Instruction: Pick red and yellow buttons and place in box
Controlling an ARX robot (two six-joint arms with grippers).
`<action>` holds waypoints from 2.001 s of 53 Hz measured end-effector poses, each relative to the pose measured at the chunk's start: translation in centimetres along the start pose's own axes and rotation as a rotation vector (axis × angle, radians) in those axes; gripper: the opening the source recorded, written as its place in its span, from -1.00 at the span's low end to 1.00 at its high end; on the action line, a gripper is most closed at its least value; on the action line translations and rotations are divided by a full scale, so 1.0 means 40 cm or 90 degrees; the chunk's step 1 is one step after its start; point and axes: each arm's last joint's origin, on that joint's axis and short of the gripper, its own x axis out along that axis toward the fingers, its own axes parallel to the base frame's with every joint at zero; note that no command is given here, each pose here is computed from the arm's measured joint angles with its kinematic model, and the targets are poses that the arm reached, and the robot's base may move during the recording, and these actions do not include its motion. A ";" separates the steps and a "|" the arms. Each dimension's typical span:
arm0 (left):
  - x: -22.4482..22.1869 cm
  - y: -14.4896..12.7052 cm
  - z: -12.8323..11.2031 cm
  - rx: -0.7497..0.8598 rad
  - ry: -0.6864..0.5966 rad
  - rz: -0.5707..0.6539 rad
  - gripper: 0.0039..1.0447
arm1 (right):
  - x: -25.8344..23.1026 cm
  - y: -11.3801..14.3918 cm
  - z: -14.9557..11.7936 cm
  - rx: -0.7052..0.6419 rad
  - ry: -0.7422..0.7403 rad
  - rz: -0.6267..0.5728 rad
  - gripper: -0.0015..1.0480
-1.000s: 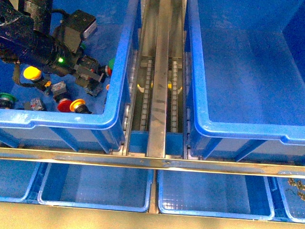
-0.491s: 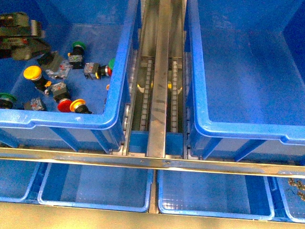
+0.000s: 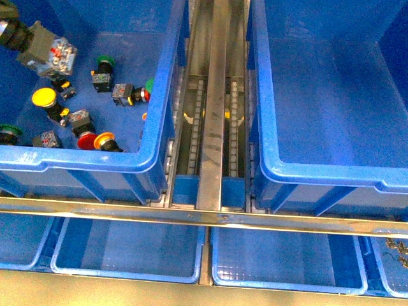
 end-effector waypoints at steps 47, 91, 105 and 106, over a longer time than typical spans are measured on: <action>0.140 -0.386 -0.153 -0.144 0.137 -0.160 -0.34 | 0.000 0.000 0.000 0.000 0.000 0.000 0.88; 0.196 -0.221 -0.056 -0.332 0.161 -0.134 -0.34 | 0.000 0.000 0.000 0.000 0.000 0.000 0.88; 0.277 -0.267 -0.032 -0.343 0.187 -0.178 -0.34 | 0.000 0.000 0.000 0.000 0.000 0.000 0.88; 0.284 -0.272 -0.030 -0.344 0.187 -0.180 -0.34 | 0.000 0.000 0.000 0.000 0.000 0.000 0.88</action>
